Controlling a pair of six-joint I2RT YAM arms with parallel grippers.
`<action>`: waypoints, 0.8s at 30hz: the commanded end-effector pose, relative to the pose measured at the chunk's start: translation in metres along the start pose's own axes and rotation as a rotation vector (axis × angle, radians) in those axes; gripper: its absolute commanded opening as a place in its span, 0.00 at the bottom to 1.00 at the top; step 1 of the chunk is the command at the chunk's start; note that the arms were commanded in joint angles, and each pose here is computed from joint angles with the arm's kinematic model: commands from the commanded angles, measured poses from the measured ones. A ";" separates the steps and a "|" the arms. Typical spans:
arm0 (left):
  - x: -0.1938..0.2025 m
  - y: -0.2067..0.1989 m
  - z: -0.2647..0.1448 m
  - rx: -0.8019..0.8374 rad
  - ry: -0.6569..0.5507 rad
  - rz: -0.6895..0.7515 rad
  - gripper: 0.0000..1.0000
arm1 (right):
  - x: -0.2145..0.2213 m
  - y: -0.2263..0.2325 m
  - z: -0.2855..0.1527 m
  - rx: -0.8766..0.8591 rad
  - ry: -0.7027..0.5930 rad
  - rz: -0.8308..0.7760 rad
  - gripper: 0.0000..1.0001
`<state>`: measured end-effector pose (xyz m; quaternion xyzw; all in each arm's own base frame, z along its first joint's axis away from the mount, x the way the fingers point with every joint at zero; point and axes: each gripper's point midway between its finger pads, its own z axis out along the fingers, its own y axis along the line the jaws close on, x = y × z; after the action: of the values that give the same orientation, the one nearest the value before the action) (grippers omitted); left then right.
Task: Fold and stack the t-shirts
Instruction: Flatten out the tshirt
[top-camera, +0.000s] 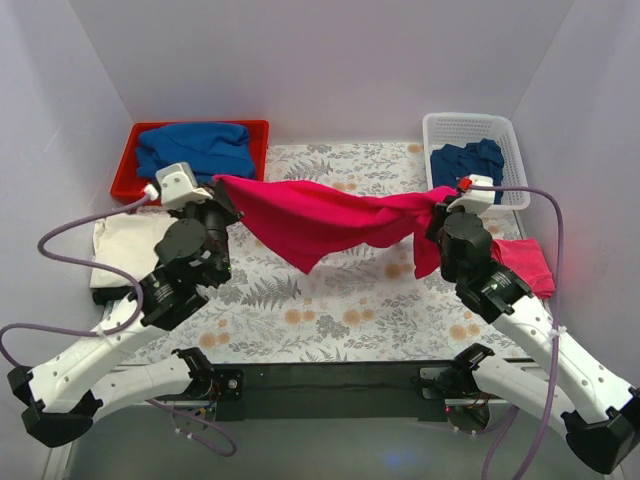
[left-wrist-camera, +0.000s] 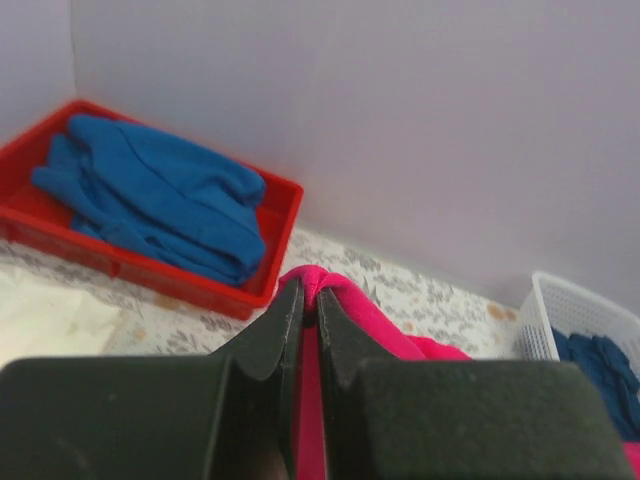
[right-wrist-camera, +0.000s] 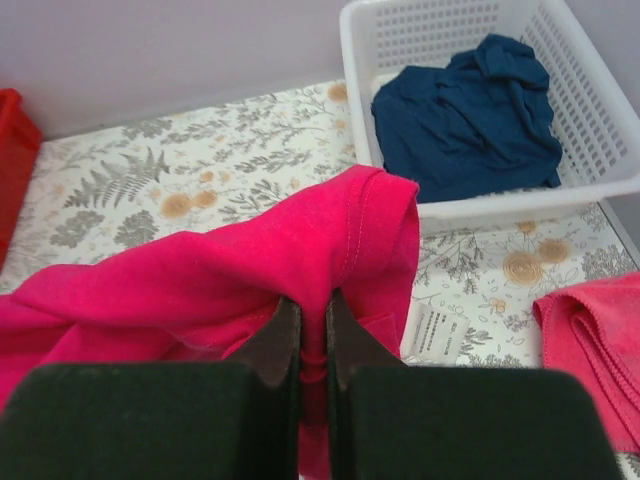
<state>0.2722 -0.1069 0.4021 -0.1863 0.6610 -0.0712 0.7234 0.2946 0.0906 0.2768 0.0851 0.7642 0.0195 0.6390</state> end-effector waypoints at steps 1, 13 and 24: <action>-0.074 0.033 -0.012 -0.092 -0.161 -0.052 0.00 | -0.036 0.004 -0.014 -0.067 -0.088 0.017 0.01; -0.117 0.047 -0.019 -0.126 -0.277 -0.073 0.00 | 0.007 0.000 -0.029 -0.145 -0.029 0.088 0.01; -0.084 0.021 0.004 -0.186 -0.331 0.055 0.00 | 0.089 -0.003 -0.012 -0.081 0.165 0.063 0.50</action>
<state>0.2635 -0.0662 0.4724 -0.2194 0.5630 0.0095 0.7968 0.2672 0.1093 0.2180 0.0510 0.7912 0.0987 0.6014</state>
